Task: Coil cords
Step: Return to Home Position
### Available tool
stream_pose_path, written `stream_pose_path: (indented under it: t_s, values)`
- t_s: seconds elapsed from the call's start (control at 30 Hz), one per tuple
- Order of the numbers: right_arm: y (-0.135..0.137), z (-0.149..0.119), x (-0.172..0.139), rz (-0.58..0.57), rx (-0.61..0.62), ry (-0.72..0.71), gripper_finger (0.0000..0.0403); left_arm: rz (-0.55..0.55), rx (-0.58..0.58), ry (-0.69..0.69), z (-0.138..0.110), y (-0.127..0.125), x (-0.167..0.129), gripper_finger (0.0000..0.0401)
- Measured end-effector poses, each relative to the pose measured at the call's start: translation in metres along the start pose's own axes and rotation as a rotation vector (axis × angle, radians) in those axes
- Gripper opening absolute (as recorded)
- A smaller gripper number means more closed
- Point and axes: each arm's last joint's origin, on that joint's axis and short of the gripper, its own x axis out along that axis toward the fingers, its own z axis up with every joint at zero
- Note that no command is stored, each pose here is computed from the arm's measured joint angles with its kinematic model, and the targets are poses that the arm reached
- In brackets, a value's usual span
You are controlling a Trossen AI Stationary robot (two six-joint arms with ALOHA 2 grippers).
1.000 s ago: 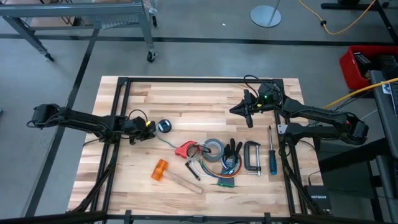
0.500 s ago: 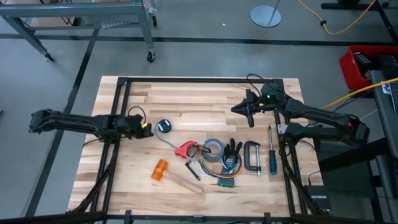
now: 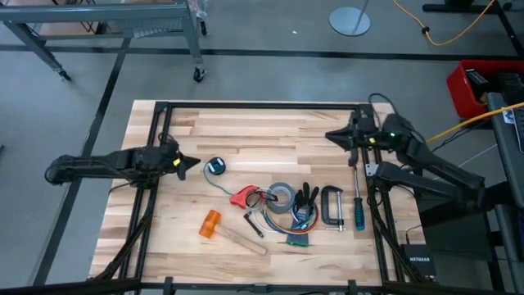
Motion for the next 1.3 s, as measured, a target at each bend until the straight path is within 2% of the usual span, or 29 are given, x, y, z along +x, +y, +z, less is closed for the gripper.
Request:
stream_pose_path:
  t_s: [0.17, 0.37, 0.53, 0.67, 0.83, 0.93, 1.03, 1.3]
  values:
    - [0.007, 0.000, -0.019, -0.043, -0.008, -0.029, 0.0037, -0.069, 0.194, -0.090, 0.005, -0.001, -0.011, 0.0001]
    - [0.011, -0.006, -0.032, -0.054, 0.011, -0.001, 0.0037, -0.108, 0.322, -0.164, 0.008, -0.001, -0.018, 0.0001]
    - [0.013, -0.012, -0.037, -0.053, 0.024, -0.003, 0.0037, -0.097, 0.338, -0.147, -0.002, 0.005, -0.008, 0.0001]
    - [0.012, -0.021, -0.037, -0.054, 0.034, 0.002, 0.0037, -0.151, 0.349, -0.183, -0.005, 0.004, -0.003, 0.0001]
    - [0.010, -0.032, -0.035, -0.055, 0.067, 0.009, 0.0037, -0.268, 0.406, -0.269, -0.004, -0.001, 0.000, 0.0001]
    - [0.008, -0.038, -0.032, -0.042, 0.083, -0.026, 0.0037, -0.384, 0.448, -0.285, -0.009, -0.002, 0.004, 0.0001]
    - [0.006, -0.048, -0.026, -0.017, 0.097, -0.059, 0.0037, -0.449, 0.503, -0.260, -0.011, -0.003, 0.004, 0.0001]
    - [-0.002, -0.076, -0.014, -0.007, 0.143, -0.100, 0.0037, -0.464, 0.558, -0.262, -0.011, -0.004, 0.003, 0.0001]
